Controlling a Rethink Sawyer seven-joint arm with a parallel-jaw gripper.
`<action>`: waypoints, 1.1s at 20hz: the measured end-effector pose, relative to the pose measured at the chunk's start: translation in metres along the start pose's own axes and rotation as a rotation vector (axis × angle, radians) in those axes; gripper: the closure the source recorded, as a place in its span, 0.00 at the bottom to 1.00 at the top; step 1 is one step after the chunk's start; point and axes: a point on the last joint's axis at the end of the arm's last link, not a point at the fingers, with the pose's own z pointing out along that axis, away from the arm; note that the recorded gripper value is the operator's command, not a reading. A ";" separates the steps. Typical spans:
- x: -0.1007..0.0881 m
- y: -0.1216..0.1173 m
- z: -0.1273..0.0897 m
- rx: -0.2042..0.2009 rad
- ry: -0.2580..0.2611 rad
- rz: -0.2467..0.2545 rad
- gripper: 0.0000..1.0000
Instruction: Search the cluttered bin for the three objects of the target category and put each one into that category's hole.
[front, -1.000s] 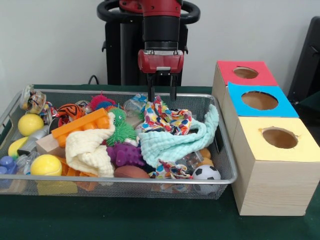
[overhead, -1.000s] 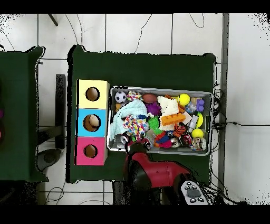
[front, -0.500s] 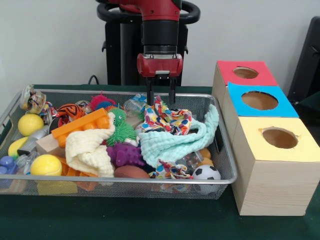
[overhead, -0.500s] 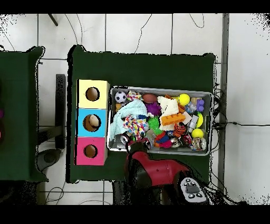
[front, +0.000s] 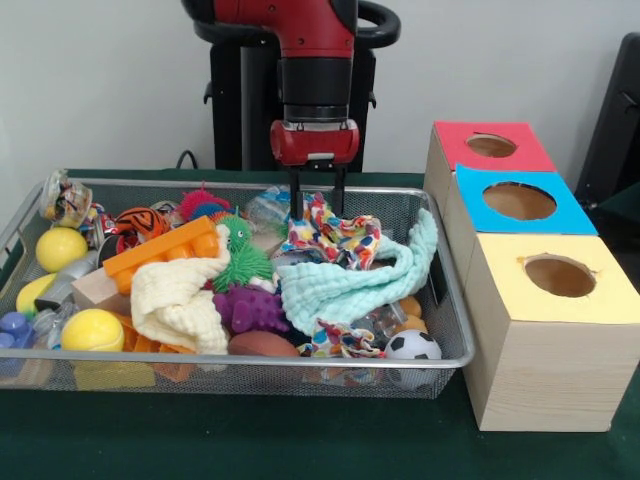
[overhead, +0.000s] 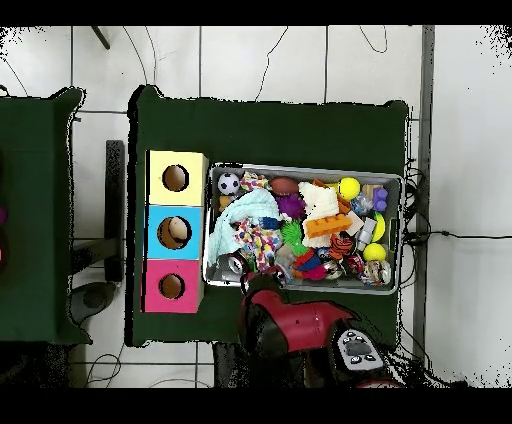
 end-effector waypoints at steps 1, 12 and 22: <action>0.003 0.002 0.002 -0.003 0.007 -0.004 0.00; 0.015 0.003 0.026 -0.023 0.027 -0.032 0.00; 0.017 0.002 0.027 -0.025 0.025 -0.046 0.00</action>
